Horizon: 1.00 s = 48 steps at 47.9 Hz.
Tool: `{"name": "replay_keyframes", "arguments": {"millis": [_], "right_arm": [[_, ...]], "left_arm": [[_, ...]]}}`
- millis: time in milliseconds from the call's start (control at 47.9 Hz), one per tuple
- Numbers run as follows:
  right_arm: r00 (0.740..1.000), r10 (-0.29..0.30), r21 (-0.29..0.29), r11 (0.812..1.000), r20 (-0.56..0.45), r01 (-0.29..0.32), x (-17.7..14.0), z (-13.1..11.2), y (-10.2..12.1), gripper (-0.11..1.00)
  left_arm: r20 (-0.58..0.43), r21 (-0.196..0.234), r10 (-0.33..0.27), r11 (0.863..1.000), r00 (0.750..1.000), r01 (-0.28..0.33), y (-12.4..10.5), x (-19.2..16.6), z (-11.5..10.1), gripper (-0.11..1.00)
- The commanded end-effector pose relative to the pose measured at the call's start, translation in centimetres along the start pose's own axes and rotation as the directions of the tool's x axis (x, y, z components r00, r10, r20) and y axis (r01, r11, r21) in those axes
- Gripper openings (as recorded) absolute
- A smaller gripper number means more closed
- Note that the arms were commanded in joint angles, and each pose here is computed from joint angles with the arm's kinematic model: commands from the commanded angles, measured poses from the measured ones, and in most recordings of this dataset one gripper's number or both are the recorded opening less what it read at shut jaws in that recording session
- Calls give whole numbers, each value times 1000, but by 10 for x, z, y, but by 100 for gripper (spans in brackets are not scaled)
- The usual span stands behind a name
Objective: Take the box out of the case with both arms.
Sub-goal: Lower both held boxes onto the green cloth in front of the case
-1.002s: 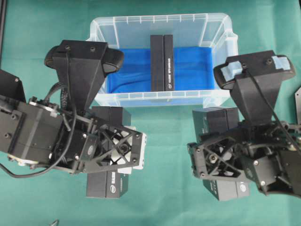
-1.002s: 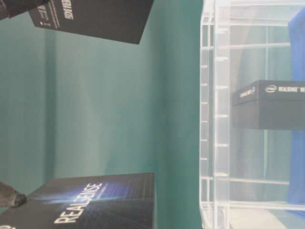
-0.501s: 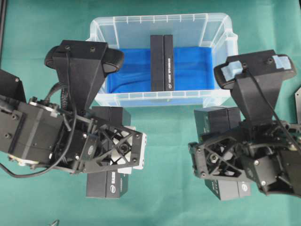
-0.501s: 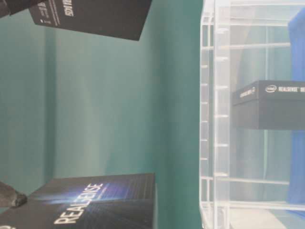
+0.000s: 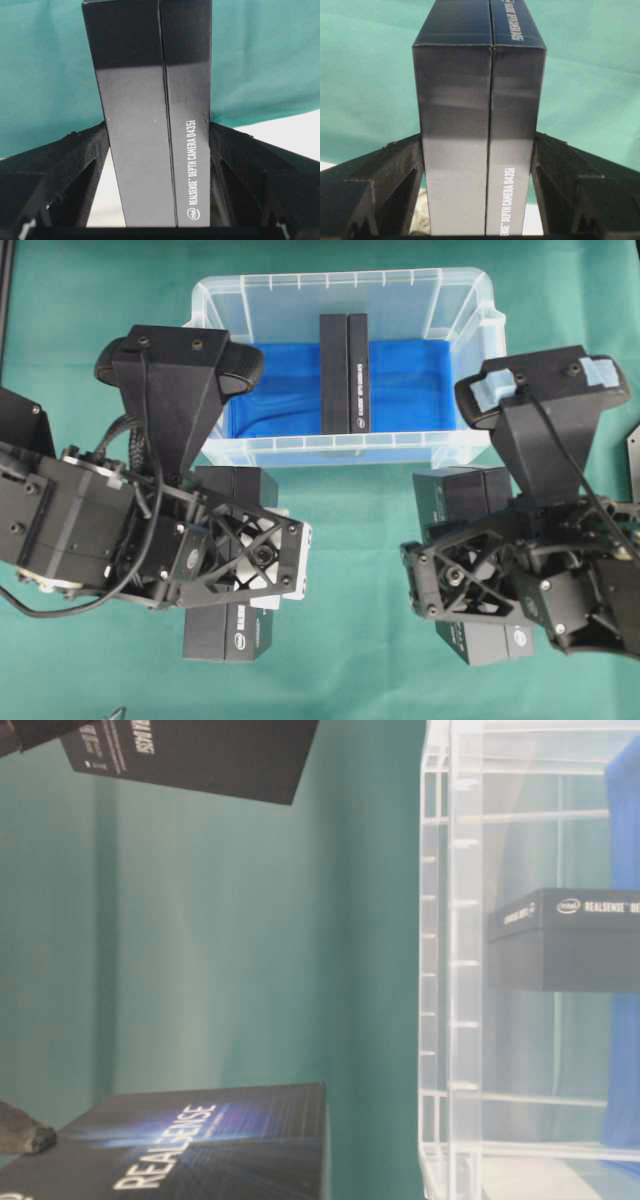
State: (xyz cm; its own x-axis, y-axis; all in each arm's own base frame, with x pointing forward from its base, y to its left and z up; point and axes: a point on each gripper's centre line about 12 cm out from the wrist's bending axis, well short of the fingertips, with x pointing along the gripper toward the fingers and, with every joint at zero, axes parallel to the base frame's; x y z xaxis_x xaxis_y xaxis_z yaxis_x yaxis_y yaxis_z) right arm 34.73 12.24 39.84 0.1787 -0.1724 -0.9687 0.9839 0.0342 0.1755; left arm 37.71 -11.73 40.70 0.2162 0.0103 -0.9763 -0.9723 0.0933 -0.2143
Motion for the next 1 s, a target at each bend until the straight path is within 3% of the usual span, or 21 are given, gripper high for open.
{"name": "replay_keyframes", "arguments": {"millis": [0, 376, 606, 773, 981], "right_arm": [[999, 36, 8, 999, -8, -35, -14, 4, -2, 67], [1000, 11, 0, 1000, 2, -11, -2, -1, 2, 67], [999, -36, -19, 999, 8, 36, 28, -11, 5, 67], [999, -42, -27, 999, -13, 42, 57, -21, 4, 67], [998, -56, 1, 998, -12, 56, 89, -25, -1, 67]], "left_arm": [[-5, -4, -41, 999, 999, 41, 4, -15, 1, 64], [0, -2, -19, 1000, 1000, 19, 4, -4, 0, 64], [23, -3, 6, 1000, 1000, -6, 5, 17, -2, 64], [66, -18, -13, 1000, 998, 14, 6, 39, -4, 64], [77, -47, 2, 999, 997, 1, 18, 66, -4, 64]]}}
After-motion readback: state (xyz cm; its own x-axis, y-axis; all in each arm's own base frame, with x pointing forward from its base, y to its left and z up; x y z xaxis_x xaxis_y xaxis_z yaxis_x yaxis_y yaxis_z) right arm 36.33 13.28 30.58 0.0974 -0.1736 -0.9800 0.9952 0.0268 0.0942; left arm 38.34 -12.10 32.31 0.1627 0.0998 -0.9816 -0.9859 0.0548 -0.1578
